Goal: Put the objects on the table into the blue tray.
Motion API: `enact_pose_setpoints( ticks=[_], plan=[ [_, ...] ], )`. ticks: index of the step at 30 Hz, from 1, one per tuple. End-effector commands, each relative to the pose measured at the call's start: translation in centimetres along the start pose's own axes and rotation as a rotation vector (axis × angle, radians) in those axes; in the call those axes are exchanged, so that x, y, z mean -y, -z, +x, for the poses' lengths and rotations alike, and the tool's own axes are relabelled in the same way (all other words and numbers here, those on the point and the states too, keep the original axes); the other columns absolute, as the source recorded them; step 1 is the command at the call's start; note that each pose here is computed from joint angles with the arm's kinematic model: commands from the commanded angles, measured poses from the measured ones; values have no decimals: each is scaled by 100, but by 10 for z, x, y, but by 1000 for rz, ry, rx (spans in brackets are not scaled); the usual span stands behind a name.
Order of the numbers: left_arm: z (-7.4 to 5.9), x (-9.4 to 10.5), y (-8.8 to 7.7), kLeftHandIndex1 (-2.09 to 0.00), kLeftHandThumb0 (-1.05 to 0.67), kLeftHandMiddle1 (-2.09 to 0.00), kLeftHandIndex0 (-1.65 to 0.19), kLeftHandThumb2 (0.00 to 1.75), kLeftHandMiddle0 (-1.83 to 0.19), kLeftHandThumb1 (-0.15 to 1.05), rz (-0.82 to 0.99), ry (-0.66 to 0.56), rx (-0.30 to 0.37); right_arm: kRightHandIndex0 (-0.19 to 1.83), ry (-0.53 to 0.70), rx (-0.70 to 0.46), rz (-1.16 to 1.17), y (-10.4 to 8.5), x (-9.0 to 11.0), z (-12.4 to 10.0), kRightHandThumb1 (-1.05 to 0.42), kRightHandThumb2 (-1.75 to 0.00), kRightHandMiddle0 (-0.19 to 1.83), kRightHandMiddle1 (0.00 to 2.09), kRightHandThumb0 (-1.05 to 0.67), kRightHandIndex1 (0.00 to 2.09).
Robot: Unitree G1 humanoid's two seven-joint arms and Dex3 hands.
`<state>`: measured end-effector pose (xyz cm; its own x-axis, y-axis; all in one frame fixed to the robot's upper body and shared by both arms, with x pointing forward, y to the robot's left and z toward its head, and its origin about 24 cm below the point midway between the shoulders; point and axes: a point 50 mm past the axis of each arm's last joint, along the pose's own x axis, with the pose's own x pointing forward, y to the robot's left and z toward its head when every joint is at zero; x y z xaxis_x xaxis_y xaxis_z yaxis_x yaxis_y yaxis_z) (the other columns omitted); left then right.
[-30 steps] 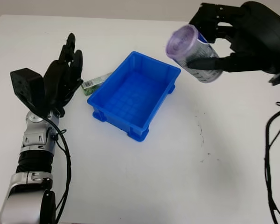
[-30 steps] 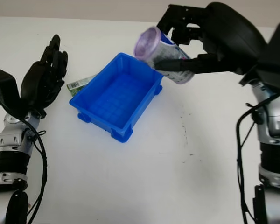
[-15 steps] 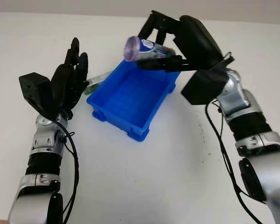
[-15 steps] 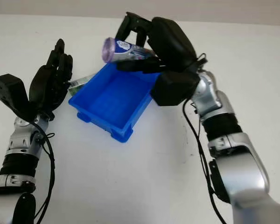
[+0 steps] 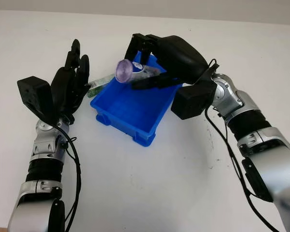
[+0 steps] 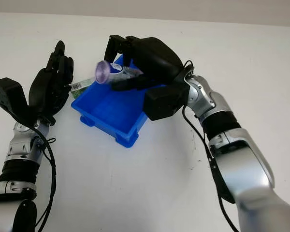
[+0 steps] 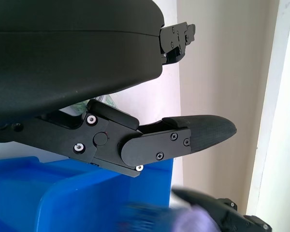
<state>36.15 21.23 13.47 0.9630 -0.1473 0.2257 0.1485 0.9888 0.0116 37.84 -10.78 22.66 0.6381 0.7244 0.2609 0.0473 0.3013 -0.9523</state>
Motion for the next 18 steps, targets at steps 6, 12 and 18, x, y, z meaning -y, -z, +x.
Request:
enact_pose_setpoints(
  ticks=[6, 12, 18],
  plan=[
    [1, -2, -2, 0, -77, 0, 19, 60, 19, 105, 10, -9, 14, -18, 49, -5, -5, -2, 11, -12, -105, -47, -18, 8, -84, 6],
    [1, -6, -5, 0, -77, 0, 19, 60, 19, 105, 28, -11, 9, -18, 126, -19, 38, -3, 22, -19, -105, -51, -16, 8, -86, 5],
    [4, -23, -22, -3, -70, -4, 16, 46, 17, 105, 256, -60, 10, -15, 233, -29, 76, 1, 35, -36, -105, -54, -13, 10, -84, 6]
  ],
)
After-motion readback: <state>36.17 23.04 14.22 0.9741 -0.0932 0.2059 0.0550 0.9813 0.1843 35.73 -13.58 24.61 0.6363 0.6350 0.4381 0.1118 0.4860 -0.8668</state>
